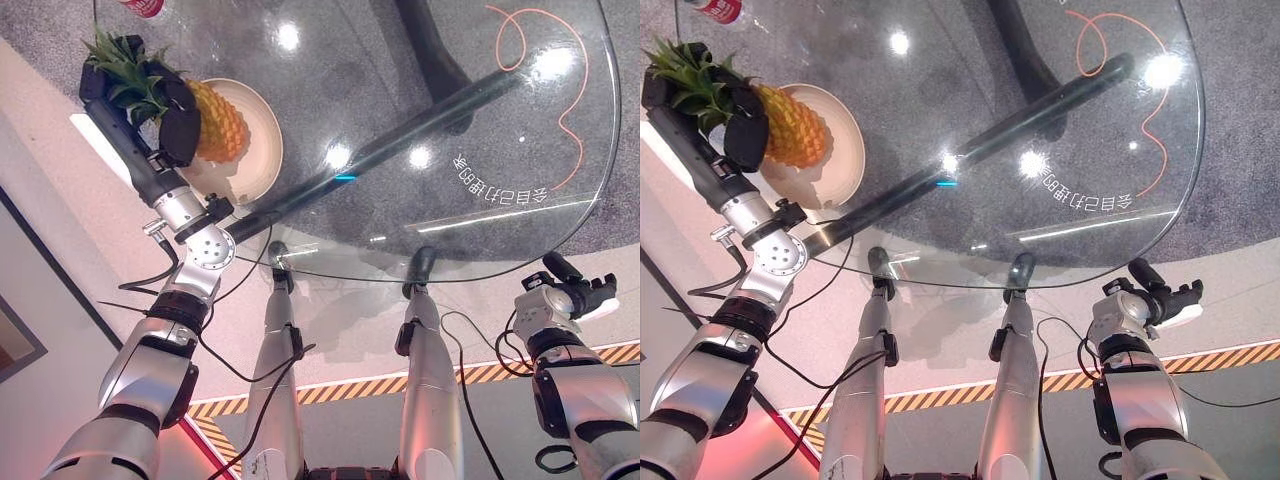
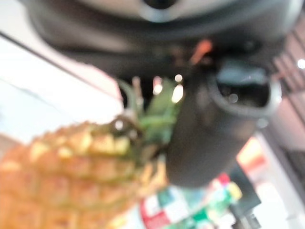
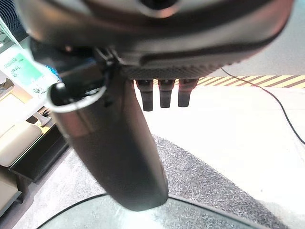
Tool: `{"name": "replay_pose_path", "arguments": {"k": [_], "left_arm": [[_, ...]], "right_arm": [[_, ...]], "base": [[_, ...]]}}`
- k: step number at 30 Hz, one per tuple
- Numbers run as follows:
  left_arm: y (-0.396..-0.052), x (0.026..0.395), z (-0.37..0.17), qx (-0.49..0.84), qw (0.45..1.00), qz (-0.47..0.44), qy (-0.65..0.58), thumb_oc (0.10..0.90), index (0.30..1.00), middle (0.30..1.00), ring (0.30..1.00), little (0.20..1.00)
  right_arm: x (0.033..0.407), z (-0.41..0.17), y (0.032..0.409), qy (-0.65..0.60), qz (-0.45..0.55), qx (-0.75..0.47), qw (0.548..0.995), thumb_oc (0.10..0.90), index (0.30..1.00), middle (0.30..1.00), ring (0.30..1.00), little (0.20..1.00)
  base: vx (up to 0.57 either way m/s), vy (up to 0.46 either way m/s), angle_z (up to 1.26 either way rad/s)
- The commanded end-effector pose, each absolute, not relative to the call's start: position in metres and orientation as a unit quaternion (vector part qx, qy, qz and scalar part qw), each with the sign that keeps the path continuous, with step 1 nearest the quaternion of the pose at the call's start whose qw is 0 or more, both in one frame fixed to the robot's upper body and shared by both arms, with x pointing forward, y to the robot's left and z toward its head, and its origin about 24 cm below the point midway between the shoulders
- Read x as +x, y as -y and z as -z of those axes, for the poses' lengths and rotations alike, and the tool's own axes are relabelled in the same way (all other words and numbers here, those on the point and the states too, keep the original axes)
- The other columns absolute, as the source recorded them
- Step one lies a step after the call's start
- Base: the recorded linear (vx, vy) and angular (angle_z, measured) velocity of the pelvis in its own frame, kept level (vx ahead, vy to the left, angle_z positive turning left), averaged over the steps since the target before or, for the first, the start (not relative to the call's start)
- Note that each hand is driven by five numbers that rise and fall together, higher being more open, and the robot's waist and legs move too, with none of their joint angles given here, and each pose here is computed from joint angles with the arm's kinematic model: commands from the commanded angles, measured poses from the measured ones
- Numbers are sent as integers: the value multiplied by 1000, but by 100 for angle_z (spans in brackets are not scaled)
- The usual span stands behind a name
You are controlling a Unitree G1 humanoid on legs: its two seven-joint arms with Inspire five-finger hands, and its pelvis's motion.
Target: Pick up the fruit to the plate
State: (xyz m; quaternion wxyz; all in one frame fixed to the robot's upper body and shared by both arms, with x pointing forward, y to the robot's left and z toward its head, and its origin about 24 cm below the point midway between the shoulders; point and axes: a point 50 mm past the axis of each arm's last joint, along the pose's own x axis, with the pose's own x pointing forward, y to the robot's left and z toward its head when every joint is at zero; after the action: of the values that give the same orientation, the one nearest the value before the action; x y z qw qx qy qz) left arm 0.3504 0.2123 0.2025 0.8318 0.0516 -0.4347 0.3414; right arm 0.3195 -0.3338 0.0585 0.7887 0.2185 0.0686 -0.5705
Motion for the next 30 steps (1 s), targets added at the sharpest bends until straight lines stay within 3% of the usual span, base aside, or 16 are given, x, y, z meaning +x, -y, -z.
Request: {"name": "replay_pose_path", "arguments": {"k": [1,12,15,19,24,26,30], "left_arm": [[-214,343,-234,34,794,-323,514,438,589,589,589,538],[-213,340,-228,38,797,-318,513,446,596,596,596,546],[-212,339,-225,40,797,-315,513,536,674,674,674,636],[-210,339,-220,44,802,-310,509,482,627,627,627,582],[-210,338,-219,43,803,-306,510,487,632,632,632,587],[-209,338,-219,43,805,-303,509,536,674,674,674,636],[-207,338,-214,47,810,-297,504,800,900,900,900,900]], "right_arm": [[311,-75,356,-21,605,214,766,800,900,900,900,900],[308,-74,358,-20,607,213,765,800,900,900,900,900],[308,-75,359,-18,608,213,764,800,900,900,900,900],[306,-73,361,-20,610,211,764,800,900,900,900,900],[308,-76,361,-18,609,214,763,800,900,900,900,900],[308,-75,360,-18,609,215,763,800,900,900,900,900],[306,-73,361,-21,610,213,763,800,900,900,900,900]], "base": [[0,0,0],[0,0,0],[0,0,0],[0,0,0],[0,0,0],[0,0,0],[0,0,0]]}}
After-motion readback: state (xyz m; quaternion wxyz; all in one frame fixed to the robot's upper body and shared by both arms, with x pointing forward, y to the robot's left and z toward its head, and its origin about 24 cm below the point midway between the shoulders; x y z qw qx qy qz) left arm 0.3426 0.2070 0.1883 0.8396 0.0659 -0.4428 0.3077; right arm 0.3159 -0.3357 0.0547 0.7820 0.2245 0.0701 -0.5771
